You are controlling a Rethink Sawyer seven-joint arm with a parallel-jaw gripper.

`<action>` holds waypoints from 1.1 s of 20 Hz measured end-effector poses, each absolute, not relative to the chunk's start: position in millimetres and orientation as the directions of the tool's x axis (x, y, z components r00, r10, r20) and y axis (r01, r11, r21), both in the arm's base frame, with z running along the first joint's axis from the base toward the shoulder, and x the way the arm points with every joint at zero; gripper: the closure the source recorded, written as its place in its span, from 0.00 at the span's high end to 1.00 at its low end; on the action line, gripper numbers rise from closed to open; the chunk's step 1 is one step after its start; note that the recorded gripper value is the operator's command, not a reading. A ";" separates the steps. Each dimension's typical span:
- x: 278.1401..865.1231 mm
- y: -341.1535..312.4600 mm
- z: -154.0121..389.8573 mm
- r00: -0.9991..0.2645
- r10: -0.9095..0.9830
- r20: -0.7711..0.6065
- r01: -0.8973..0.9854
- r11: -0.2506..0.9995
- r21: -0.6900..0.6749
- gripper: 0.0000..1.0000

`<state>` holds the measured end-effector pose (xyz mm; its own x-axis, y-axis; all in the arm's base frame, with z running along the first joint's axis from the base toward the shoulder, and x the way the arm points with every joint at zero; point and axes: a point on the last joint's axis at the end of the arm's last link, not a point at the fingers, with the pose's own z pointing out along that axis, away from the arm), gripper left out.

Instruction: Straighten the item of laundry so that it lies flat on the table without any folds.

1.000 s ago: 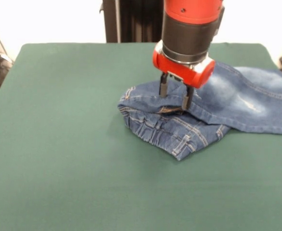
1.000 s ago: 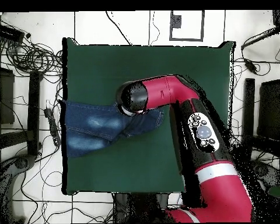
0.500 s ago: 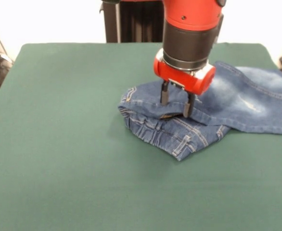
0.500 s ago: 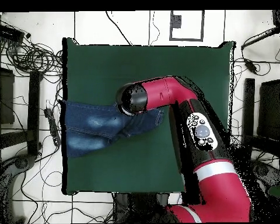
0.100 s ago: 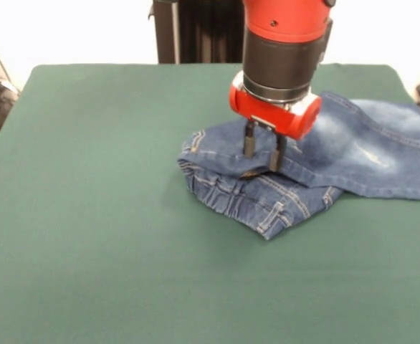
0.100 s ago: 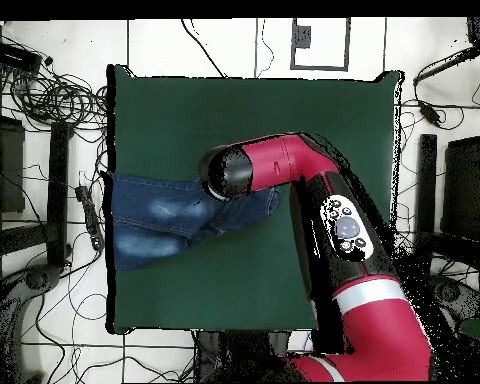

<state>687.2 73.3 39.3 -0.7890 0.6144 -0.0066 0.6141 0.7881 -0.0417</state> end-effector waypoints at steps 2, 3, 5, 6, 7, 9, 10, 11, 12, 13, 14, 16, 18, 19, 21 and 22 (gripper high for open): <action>685.5 73.3 39.0 -0.789 0.614 -0.004 0.613 0.789 -0.044 0.00; 683.9 73.2 38.6 -0.790 0.613 -0.002 0.612 0.789 -0.046 0.00; 683.1 73.3 38.4 -0.791 0.612 -0.001 0.612 0.790 -0.047 0.00; 682.8 73.1 38.4 -0.790 0.613 -0.001 0.612 0.789 -0.047 0.00; 682.5 72.8 38.6 -0.790 0.613 -0.001 0.612 0.789 -0.048 0.00; 681.8 72.6 38.8 -0.791 0.612 -0.001 0.612 0.790 -0.050 0.00; 681.7 72.6 38.9 -0.791 0.612 -0.002 0.611 0.790 -0.050 0.00; 681.4 72.7 39.3 -0.791 0.612 -0.002 0.611 0.790 -0.051 0.00; 681.0 72.8 39.9 -0.791 0.612 -0.002 0.611 0.790 -0.051 0.00; 680.7 72.9 40.4 -0.791 0.612 -0.002 0.611 0.790 -0.052 0.00; 678.8 73.5 43.5 -0.791 0.612 0.000 0.611 0.790 -0.052 0.00; 677.2 74.5 48.4 -0.791 0.612 0.001 0.612 0.790 -0.051 0.00; 676.1 75.5 52.7 -0.788 0.615 0.003 0.614 0.788 -0.049 0.00; 675.6 76.2 56.4 -0.786 0.618 0.006 0.617 0.786 -0.048 0.00; 672.8 79.0 73.9 -0.777 0.630 0.019 0.628 0.776 -0.048 0.00; 672.3 79.4 76.5 -0.775 0.631 0.022 0.630 0.775 -0.049 0.00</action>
<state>672.3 79.4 76.5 -0.7751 0.6314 0.0218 0.6300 0.7750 -0.0492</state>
